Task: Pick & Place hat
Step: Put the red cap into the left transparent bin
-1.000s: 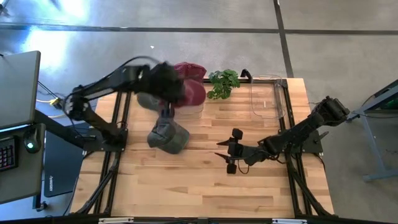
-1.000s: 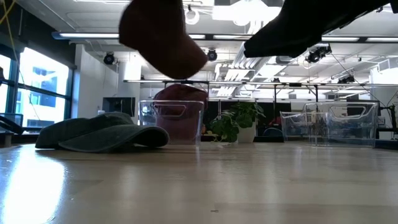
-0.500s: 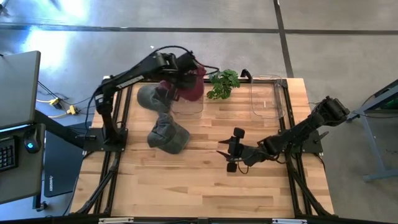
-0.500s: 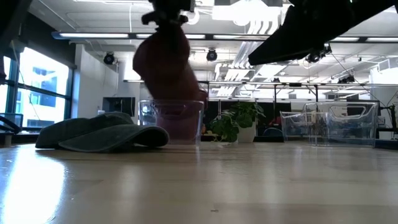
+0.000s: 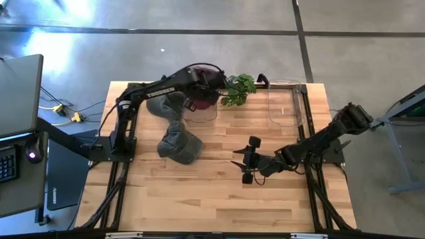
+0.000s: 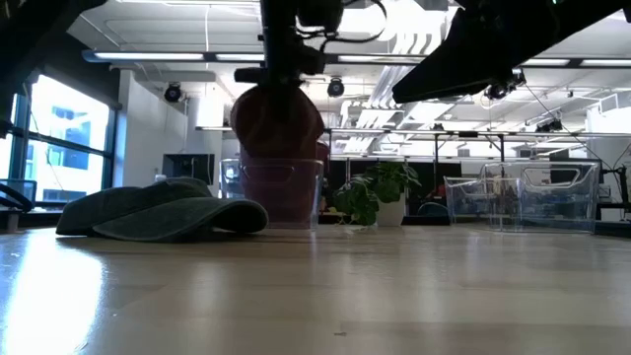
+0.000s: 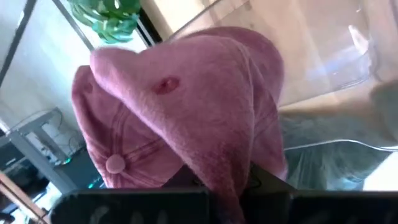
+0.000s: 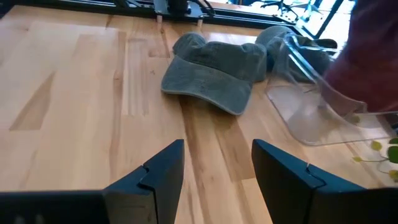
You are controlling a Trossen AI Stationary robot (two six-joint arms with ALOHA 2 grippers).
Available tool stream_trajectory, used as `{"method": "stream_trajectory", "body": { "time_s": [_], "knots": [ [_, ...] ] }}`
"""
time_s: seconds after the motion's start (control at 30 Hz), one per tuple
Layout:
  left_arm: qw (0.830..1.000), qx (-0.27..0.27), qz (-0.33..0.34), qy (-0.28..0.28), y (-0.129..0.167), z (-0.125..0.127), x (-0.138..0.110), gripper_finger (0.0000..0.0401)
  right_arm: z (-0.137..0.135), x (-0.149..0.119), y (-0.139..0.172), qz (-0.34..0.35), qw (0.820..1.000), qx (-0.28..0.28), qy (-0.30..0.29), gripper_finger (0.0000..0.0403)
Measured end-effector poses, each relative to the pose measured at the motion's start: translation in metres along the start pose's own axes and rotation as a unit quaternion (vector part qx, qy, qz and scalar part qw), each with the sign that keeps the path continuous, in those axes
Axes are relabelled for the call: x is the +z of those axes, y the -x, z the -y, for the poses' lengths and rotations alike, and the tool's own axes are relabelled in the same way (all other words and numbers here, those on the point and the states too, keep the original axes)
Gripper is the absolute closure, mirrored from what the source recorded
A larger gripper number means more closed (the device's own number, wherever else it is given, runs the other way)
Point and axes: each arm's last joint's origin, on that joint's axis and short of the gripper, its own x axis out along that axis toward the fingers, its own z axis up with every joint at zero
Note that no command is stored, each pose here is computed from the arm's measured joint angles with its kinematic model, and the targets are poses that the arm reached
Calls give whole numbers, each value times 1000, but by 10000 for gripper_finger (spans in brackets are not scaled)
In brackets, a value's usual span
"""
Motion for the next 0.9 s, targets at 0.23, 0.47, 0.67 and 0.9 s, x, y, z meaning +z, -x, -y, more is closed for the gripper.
{"method": "stream_trajectory", "body": {
  "time_s": [0.23,0.47,0.67,0.9],
  "knots": [
    [998,36,-41,-15,-21,-5,12,401,-2,0,0,-7,999,33,-6,218],
    [999,46,-21,13,-29,-18,5,401,-3,-1,0,-12,998,54,-12,218],
    [999,24,26,40,-36,-25,-2,400,-3,-1,0,-12,998,57,-13,218],
    [999,29,19,41,-45,-30,-5,386,-3,-1,0,-12,998,58,-14,218]
  ]
}}
